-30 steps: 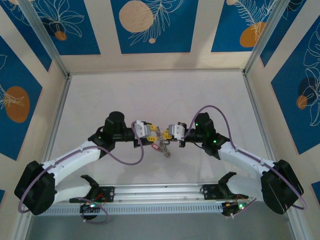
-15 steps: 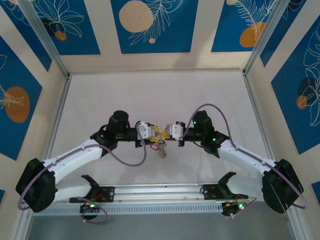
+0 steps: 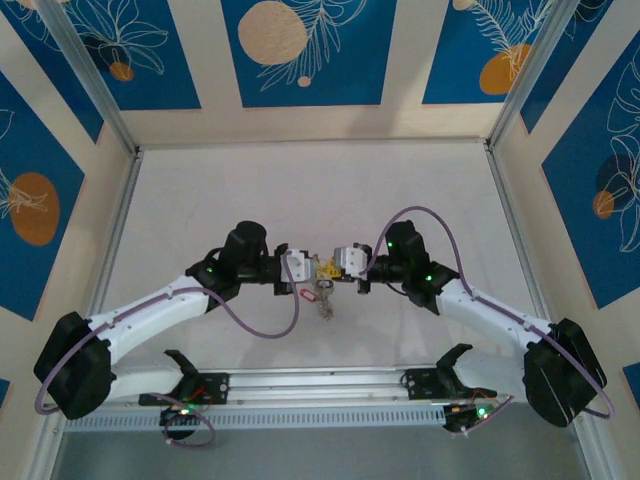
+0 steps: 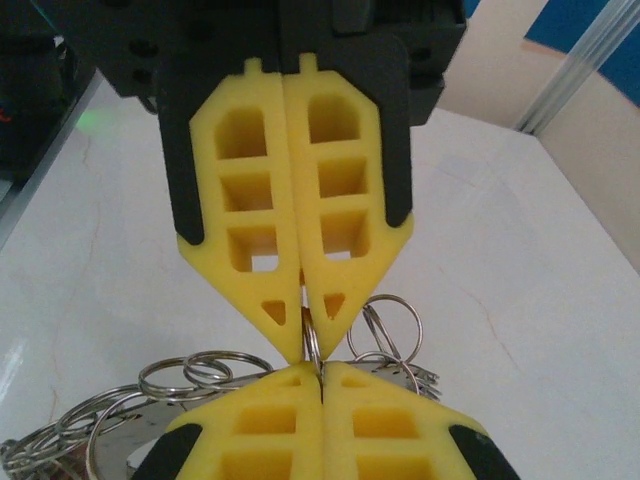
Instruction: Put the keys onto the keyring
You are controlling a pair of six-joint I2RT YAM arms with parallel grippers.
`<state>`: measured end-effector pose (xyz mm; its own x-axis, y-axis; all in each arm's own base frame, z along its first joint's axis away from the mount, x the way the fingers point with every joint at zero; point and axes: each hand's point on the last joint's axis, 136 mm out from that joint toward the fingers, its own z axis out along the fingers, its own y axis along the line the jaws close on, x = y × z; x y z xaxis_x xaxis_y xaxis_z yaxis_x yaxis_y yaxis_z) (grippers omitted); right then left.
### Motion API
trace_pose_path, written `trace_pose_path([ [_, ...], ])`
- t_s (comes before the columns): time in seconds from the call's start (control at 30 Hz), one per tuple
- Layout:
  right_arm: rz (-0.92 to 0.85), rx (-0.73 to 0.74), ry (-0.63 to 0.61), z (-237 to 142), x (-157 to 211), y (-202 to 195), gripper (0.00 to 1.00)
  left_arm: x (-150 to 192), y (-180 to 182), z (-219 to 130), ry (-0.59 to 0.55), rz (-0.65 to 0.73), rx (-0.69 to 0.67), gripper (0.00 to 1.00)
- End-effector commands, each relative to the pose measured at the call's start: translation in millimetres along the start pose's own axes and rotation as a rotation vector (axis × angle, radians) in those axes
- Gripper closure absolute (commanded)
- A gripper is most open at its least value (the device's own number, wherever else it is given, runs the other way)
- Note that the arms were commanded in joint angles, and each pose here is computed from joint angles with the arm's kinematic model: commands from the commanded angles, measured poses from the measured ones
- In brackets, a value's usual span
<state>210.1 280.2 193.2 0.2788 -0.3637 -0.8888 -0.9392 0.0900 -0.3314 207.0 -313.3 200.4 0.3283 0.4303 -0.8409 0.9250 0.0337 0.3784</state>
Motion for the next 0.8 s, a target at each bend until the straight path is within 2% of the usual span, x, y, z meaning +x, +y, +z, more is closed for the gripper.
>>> trace_pose_path([
  [0.0,0.003,-0.006,-0.16,-9,-30,-3,0.94,-11,3,-4,-0.041,0.005,-0.024,1.0],
  [0.17,0.039,-0.018,-0.191,-11,-27,2,0.84,-36,2,-15,-0.205,-0.015,-0.007,1.0],
  [0.27,0.045,-0.009,-0.216,-15,-29,1,0.83,-44,1,-19,-0.254,-0.014,0.006,1.0],
  [0.63,0.095,-0.079,-0.245,-15,-33,10,0.82,-56,2,-22,-0.329,-0.003,0.018,1.0],
  [0.77,0.108,-0.097,-0.255,-14,-34,11,0.9,-57,1,-20,-0.343,-0.009,0.027,1.0],
])
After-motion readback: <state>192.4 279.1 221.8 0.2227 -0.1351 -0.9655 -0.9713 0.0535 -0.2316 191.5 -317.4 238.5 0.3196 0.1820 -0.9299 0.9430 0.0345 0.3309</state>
